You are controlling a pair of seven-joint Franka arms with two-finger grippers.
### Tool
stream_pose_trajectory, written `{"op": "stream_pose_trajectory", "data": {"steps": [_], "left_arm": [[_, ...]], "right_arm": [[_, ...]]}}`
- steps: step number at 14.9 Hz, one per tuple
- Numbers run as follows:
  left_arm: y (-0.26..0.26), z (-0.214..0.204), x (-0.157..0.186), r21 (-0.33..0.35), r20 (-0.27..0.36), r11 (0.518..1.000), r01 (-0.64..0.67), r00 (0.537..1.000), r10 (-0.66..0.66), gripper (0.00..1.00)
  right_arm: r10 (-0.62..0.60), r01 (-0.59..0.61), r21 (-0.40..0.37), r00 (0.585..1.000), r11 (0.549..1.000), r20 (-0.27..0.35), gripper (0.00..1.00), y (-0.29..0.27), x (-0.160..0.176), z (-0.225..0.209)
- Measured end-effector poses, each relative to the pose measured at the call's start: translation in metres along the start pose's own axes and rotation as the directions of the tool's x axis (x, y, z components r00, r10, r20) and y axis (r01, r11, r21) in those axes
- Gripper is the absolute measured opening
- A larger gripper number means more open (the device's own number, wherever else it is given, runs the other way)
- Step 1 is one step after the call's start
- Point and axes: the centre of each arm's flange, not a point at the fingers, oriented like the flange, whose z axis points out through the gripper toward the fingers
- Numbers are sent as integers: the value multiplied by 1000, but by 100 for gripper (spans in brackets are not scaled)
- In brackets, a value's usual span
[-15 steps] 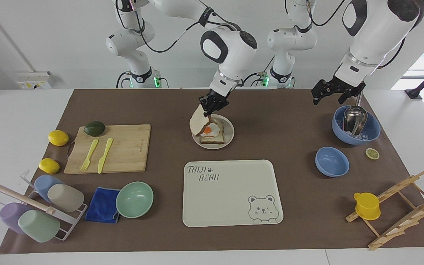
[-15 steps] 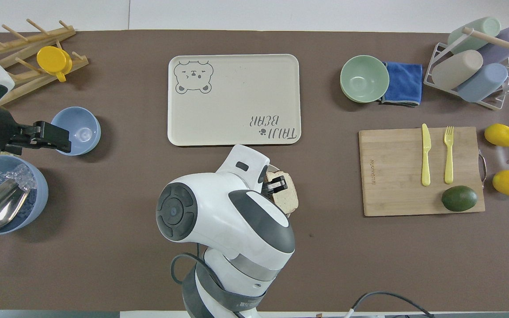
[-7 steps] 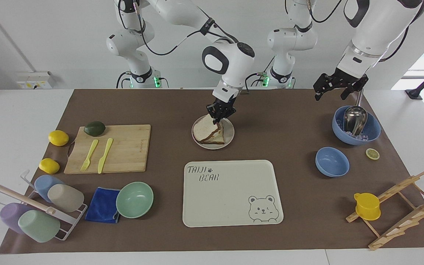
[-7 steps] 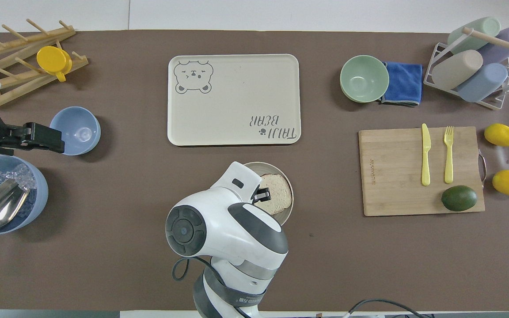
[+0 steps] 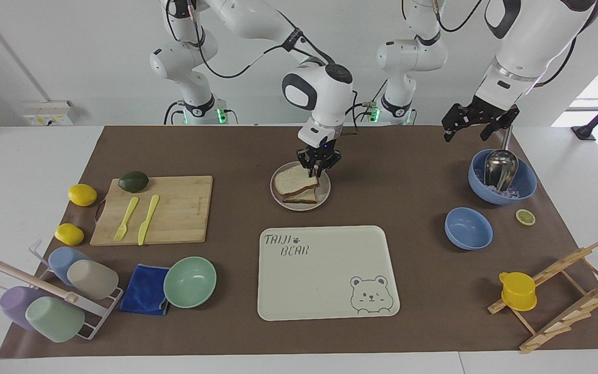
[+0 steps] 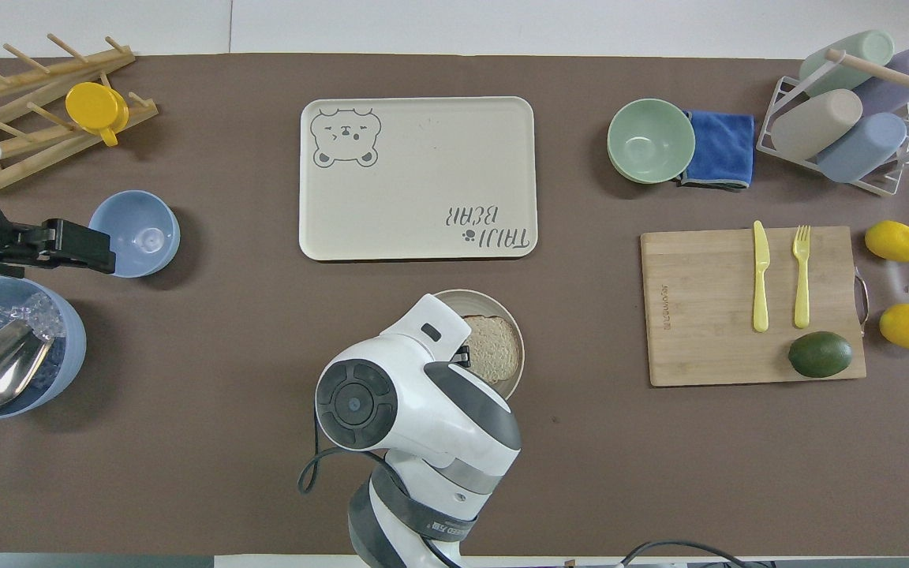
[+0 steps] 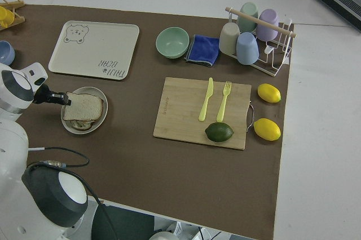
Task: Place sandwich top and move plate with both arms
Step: 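Open the right gripper and withdraw it toward the cutting board, then reach the left gripper toward the rim of the white plate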
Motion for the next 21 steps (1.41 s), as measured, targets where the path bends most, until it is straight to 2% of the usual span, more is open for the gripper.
{"op": "stream_pose_trajectory", "data": {"steps": [1,3,5,6,9,11,13,16,21], "left_arm": [[0,0,0,0,0,1000,0,1000,0,100],[0,0,0,0,0,1000,0,1000,0,100],[0,0,0,0,0,1000,0,1000,0,100],[0,0,0,0,0,1000,0,1000,0,100],[0,0,0,0,0,1000,0,1000,0,100],[0,0,0,0,0,1000,0,1000,0,100],[0,0,0,0,0,1000,0,1000,0,100],[0,0,0,0,0,1000,0,1000,0,100],[3,0,-1,1,4,1000,-6,1000,6,100]], "right_arm": [[25,-25,23,1000,999,0,52,4,8,-5],[106,-105,88,994,991,-1,71,26,41,-29],[163,-161,148,987,976,-7,94,72,83,-68],[180,-177,154,984,972,-5,100,109,103,-86],[213,-217,133,976,967,43,100,241,142,-123],[225,-238,119,968,964,113,100,325,144,-138],[224,-244,101,959,965,176,100,387,129,-157],[177,-202,96,958,975,225,100,437,102,-186],[133,-149,58,966,987,224,100,461,95,-193]]}}
